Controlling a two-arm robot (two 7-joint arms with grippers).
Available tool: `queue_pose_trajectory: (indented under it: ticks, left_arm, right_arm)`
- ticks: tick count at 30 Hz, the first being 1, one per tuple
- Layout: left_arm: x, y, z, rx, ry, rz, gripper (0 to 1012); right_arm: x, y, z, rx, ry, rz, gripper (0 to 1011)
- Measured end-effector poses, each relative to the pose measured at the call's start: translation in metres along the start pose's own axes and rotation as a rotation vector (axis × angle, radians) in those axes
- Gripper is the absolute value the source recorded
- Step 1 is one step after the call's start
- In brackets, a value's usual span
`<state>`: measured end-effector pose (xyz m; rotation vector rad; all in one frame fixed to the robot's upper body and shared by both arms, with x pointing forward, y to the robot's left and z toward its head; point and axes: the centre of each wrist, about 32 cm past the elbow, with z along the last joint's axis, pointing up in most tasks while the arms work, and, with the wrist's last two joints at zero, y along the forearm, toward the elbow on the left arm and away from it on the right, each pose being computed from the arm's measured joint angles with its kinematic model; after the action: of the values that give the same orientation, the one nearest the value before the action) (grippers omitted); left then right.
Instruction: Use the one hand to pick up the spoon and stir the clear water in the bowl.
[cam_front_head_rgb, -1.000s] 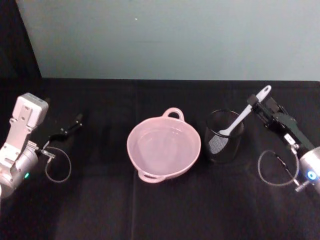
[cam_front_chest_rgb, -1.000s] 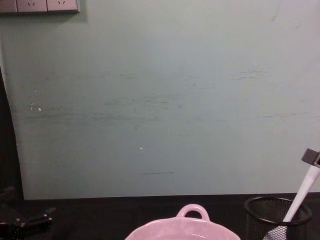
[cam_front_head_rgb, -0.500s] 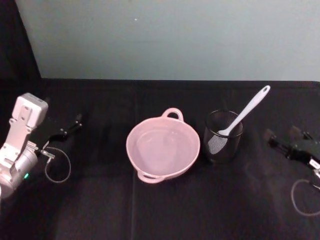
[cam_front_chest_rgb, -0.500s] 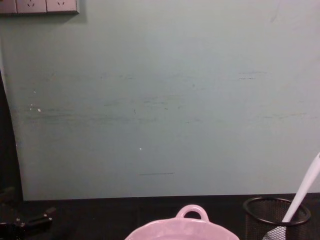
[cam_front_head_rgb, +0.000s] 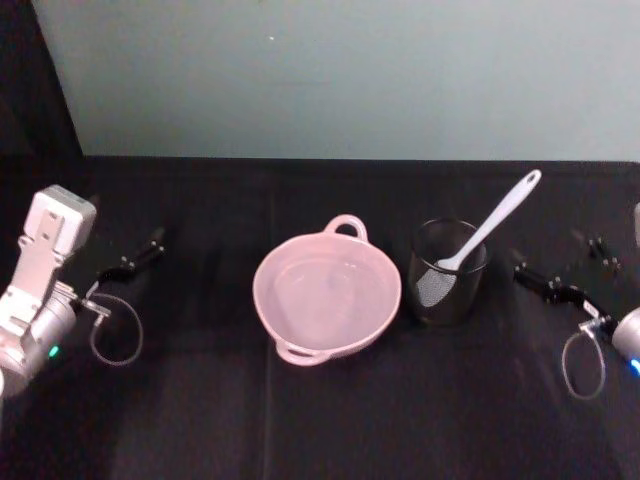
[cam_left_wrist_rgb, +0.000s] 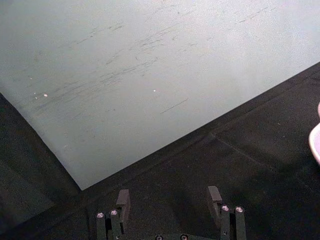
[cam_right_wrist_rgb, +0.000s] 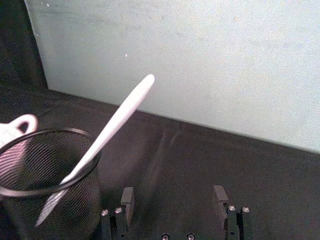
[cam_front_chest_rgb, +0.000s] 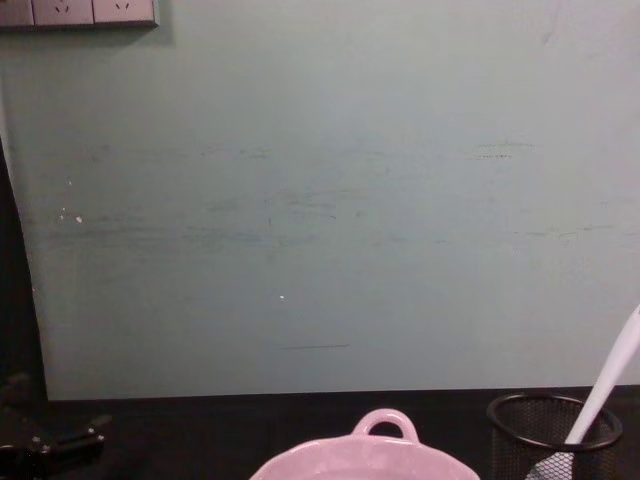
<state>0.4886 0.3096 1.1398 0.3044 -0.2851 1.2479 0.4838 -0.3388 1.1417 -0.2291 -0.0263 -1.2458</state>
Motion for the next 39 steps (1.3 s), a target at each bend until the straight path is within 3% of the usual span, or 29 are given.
queue_pose_trajectory:
  ticks: [6,10,39]
  left_arm:
    - [0.0,0.0,0.0,0.0,0.0,0.0,1011]
    - [0.0,0.0,0.0,0.0,0.0,0.0,1011]
    - [0.0,0.0,0.0,0.0,0.0,0.0,1011]
  right_arm:
    - [-0.003,0.025,-0.008,0.055,-0.055,-0.03,1002]
    - [-0.004,0.032,-0.008,0.064,-0.077,-0.044,1002]
    - [-0.003,0.028,-0.008,0.058,-0.067,-0.041,1003]
